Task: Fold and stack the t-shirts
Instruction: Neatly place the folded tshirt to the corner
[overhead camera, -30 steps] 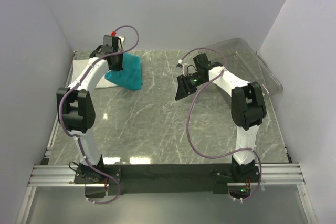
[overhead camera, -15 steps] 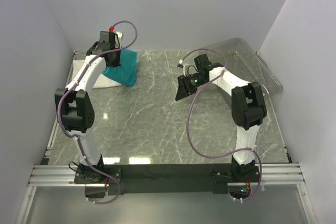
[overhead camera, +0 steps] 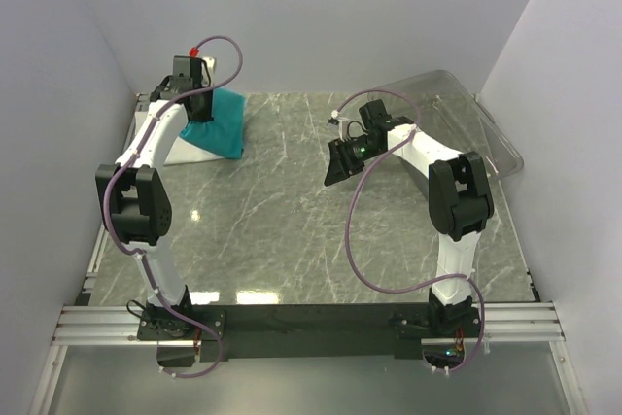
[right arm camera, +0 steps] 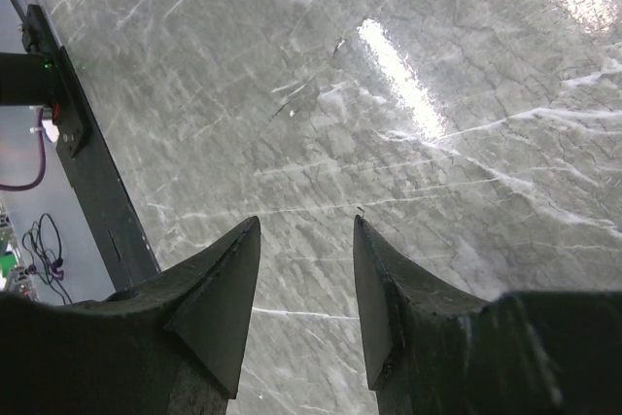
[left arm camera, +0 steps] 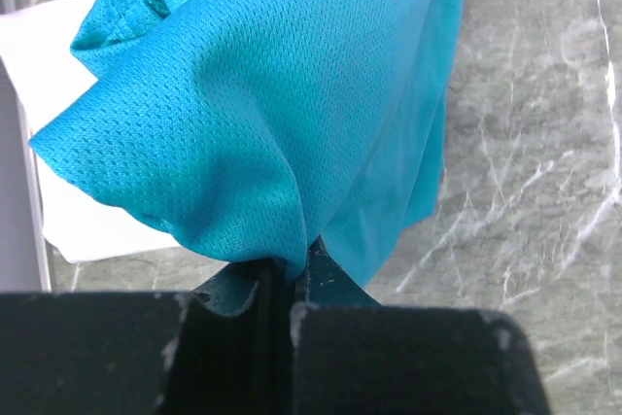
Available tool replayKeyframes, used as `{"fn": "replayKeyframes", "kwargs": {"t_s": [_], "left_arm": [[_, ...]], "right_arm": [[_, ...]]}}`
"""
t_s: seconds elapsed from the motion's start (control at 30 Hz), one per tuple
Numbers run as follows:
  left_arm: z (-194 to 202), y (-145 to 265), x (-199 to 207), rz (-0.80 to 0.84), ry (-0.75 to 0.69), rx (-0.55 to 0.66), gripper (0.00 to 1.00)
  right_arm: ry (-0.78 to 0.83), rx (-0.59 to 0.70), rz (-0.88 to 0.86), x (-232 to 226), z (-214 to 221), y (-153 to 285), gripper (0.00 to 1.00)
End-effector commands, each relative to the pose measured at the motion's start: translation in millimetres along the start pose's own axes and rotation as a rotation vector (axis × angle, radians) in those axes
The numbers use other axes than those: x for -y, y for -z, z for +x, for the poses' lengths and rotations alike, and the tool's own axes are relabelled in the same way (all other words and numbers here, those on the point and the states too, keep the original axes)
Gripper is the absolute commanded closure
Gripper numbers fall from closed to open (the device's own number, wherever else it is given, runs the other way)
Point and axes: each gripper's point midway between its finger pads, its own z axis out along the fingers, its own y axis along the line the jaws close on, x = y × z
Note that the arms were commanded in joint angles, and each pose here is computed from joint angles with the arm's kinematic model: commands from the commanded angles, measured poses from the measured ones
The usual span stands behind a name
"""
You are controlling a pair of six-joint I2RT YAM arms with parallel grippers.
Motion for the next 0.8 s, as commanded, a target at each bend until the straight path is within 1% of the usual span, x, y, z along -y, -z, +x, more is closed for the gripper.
{"fn": "replayKeyframes", "kwargs": {"t_s": [0.0,0.2,0.47,0.77], "left_arm": [[-46.4,35.4,-5.5,0.006,0.019,0.138,1.00],[-48.8,42.8,-5.5,0.010,0.026,0.150,1.00],[-53.6,57.8,-15.5,-0.019,0.031,0.177,1.00],[-44.9,49.0,-27.9,-0.039,0.046,0.155,1.00]], "right_arm": [[0.026,0.031,-0.016,-3.8,-6.6,4.5,0.50],[0.023,0.031,-0.012,-2.3,-6.0,4.3,0.50],[0.020,0.030,-0.016,-2.2,-6.0,3.7,0.50],[0.022,0.033,-0.016,-3.4,-7.1,4.0,0.50]]}}
